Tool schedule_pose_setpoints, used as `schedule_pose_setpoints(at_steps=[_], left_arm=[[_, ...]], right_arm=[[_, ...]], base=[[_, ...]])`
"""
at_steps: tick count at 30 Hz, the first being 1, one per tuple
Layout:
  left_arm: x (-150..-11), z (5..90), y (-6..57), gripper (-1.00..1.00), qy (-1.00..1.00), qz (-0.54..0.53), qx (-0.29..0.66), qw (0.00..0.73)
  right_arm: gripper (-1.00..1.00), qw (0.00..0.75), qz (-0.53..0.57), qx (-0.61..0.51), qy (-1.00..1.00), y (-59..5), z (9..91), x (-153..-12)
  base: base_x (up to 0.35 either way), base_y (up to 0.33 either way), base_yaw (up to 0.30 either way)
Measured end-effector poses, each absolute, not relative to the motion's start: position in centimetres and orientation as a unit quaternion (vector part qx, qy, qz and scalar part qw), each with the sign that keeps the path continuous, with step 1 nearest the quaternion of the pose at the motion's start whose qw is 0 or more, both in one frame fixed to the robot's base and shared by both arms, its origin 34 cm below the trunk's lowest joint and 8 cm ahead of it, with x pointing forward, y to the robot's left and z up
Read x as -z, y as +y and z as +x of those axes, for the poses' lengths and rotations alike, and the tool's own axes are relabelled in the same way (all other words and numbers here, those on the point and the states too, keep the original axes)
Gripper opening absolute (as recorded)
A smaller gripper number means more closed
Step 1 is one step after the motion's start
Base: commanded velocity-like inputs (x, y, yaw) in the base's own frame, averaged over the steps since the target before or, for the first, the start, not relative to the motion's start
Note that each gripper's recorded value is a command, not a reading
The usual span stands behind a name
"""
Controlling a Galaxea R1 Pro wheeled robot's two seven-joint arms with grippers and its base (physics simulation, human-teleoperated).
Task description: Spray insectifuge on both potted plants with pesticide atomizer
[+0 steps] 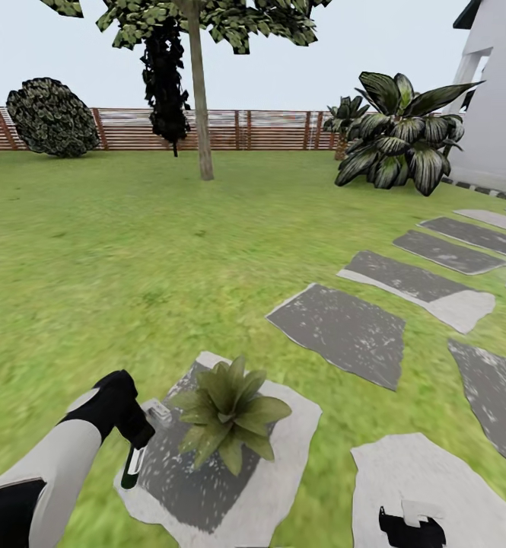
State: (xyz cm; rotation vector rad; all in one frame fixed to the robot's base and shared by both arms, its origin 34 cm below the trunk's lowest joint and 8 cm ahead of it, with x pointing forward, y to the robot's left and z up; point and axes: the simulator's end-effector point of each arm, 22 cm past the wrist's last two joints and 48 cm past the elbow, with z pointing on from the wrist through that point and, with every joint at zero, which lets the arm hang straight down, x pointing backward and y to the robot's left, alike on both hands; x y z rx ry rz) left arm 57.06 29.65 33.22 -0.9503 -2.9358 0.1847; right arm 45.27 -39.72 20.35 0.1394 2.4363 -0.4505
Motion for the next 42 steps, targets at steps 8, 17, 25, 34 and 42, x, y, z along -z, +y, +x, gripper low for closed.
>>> schedule_pose_setpoints(at_steps=[8, 17, 25, 34, 42], left_arm=[[-32.8, 56.3, 29.8, -1.0, -0.948, -0.311, -0.059, 0.033], [-32.2, 55.3, 31.5, -1.0, -0.941, -0.331, -0.034, 0.055], [-31.6, 54.1, 33.6, -1.0, -0.943, -0.324, -0.024, 0.068], [-32.6, 56.6, 33.3, -1.0, -0.944, -0.329, 0.005, 0.025], [-34.6, 59.0, 34.5, -1.0, -0.943, -0.332, 0.03, -0.01]], right_arm=[[1.0, 0.324, 0.054, 0.171, 0.929, -39.5, 45.3, -20.3], [1.0, 0.324, 0.054, 0.172, 0.929, -39.6, 45.3, -20.3], [1.0, 0.324, 0.054, 0.171, 0.929, -39.6, 45.3, -20.3], [1.0, 0.324, 0.054, 0.171, 0.929, -39.5, 45.3, -20.3], [1.0, 0.324, 0.053, 0.171, 0.929, -39.5, 45.3, -20.3]], base=[[0.288, 0.192, -0.03], [0.07, 0.065, -0.092], [0.0, 0.0, 0.0], [0.0, 0.0, 0.0], [0.0, 0.0, 0.0]])
